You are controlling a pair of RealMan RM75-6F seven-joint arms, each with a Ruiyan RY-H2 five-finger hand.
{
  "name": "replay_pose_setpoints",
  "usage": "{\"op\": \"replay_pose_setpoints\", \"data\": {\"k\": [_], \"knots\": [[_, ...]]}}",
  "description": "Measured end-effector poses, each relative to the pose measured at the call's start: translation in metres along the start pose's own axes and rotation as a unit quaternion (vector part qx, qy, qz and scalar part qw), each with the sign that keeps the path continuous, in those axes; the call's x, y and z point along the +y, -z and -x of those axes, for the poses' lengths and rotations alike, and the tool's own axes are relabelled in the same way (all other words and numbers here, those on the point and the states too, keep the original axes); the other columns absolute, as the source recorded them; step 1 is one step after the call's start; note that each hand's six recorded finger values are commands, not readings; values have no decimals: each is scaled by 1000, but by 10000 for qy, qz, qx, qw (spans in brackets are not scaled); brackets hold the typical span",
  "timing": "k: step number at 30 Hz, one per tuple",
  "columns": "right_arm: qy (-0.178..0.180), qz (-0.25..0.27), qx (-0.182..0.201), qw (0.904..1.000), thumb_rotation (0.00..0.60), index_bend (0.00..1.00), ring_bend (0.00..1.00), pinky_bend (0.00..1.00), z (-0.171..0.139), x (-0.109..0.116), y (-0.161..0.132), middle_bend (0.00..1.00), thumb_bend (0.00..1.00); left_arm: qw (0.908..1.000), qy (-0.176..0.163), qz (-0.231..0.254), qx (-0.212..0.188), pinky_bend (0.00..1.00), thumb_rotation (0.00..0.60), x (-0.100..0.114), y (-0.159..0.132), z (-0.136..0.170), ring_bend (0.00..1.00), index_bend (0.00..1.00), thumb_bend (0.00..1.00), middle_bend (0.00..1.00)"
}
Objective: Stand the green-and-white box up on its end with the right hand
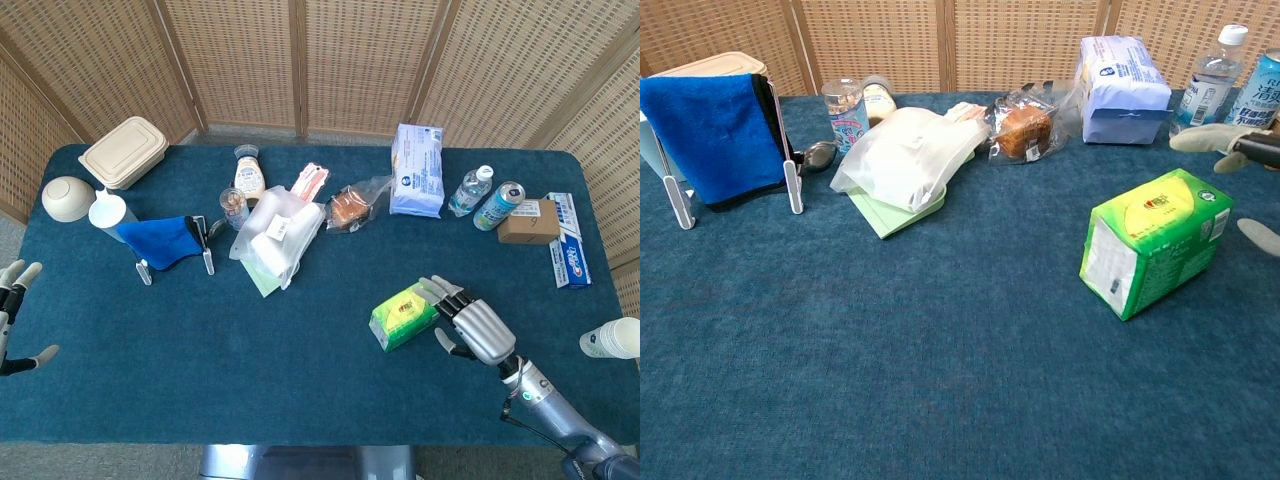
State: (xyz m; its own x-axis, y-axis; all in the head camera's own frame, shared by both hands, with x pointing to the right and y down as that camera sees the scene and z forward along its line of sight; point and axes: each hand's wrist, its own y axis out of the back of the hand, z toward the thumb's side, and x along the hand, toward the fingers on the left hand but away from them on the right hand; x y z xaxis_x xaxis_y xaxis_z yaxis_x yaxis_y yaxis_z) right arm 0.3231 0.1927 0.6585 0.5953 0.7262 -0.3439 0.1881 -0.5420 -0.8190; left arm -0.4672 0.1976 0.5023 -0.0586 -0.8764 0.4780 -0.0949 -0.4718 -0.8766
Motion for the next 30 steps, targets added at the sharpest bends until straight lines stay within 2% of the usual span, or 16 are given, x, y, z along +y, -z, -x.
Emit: {"op": "replay_pose_setpoints", "data": {"k": [6,12,20,24,30], "knots": [[-262,-589,147,9978,598,0,0,130,1,8,-11,0,481,10000,-14,13,6,0,600,1,1,0,0,38,35,0],[-519,-1165,384,9911,599,0,0,128,18,20,-35,0,422,10000,-17,13,5,0,600,1,1,0,0,38,34,0],[-1153,-2051,608,9700,600,0,0,120,52,21,-64,0,248,10000,-13,17,29,0,600,2,3,-1,0,37,35,0],[-1354,-2391,629,9594,600,0,0,120,66,21,-73,0,166,10000,-19,36,46,0,600,3,5,-1,0,37,35,0],[-1530,-2668,582,9498,600,0,0,120,84,20,-83,0,164,9999,-36,78,69,0,600,5,8,-2,0,37,35,0]]}}
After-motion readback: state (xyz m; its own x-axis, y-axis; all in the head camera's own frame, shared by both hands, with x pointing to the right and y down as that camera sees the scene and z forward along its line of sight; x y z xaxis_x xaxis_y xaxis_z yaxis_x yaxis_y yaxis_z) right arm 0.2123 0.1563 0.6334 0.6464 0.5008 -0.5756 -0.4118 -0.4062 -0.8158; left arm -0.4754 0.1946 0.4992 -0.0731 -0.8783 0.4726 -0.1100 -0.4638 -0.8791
